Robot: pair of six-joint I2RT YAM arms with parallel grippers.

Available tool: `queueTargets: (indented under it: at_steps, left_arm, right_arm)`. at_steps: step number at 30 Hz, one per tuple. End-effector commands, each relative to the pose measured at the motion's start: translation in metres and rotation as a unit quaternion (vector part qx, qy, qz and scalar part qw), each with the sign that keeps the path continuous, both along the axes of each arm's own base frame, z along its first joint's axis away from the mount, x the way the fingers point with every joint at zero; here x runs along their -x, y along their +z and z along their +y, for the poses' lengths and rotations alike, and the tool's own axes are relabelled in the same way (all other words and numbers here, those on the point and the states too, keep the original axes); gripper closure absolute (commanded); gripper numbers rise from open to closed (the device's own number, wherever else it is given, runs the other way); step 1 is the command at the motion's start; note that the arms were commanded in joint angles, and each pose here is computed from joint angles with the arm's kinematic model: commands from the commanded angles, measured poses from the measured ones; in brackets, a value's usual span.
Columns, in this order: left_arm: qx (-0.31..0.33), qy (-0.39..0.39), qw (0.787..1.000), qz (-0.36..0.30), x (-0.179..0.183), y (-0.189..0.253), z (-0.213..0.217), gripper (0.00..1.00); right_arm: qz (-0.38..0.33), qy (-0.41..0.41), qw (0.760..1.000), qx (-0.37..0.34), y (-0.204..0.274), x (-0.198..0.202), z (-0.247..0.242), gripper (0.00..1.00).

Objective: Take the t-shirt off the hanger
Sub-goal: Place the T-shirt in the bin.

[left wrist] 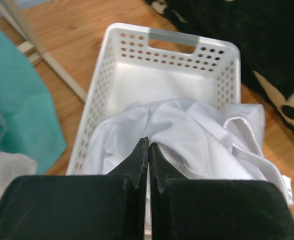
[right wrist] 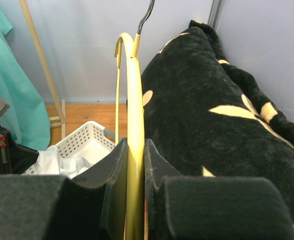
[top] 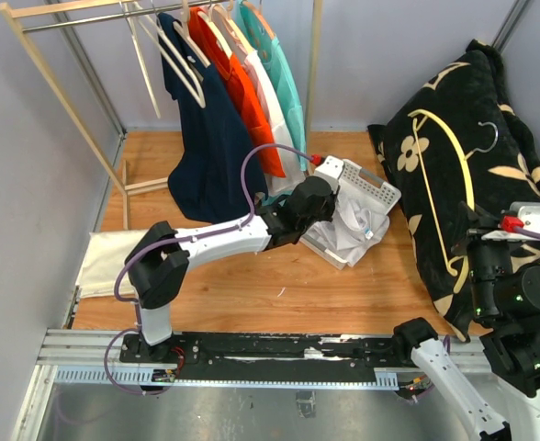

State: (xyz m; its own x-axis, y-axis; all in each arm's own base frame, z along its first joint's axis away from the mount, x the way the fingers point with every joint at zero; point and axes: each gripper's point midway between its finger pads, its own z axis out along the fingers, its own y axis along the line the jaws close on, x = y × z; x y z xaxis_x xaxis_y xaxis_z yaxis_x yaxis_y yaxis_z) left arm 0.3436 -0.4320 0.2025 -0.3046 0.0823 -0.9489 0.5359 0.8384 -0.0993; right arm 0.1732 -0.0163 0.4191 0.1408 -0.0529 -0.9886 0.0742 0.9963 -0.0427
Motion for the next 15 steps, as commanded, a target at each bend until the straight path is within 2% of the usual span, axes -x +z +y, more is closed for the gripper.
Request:
queueTargets:
  at_steps: [1,7,15]
  left_arm:
    - [-0.013,0.085,0.996,-0.018,-0.026,0.014,0.024,1.0]
    - [-0.035,0.12,0.991,-0.041,-0.039,0.027,0.04,1.0]
    - [-0.035,0.157,0.984,-0.079,-0.052,0.071,0.058,1.0]
  right_arm:
    - [-0.025,0.016,0.999,-0.017,0.012,-0.004,0.007,0.99]
    - [-0.021,0.019,0.999,-0.016,0.011,-0.006,0.009,0.99]
    - [-0.023,0.018,0.999,-0.017,0.012,-0.005,0.009,0.99]
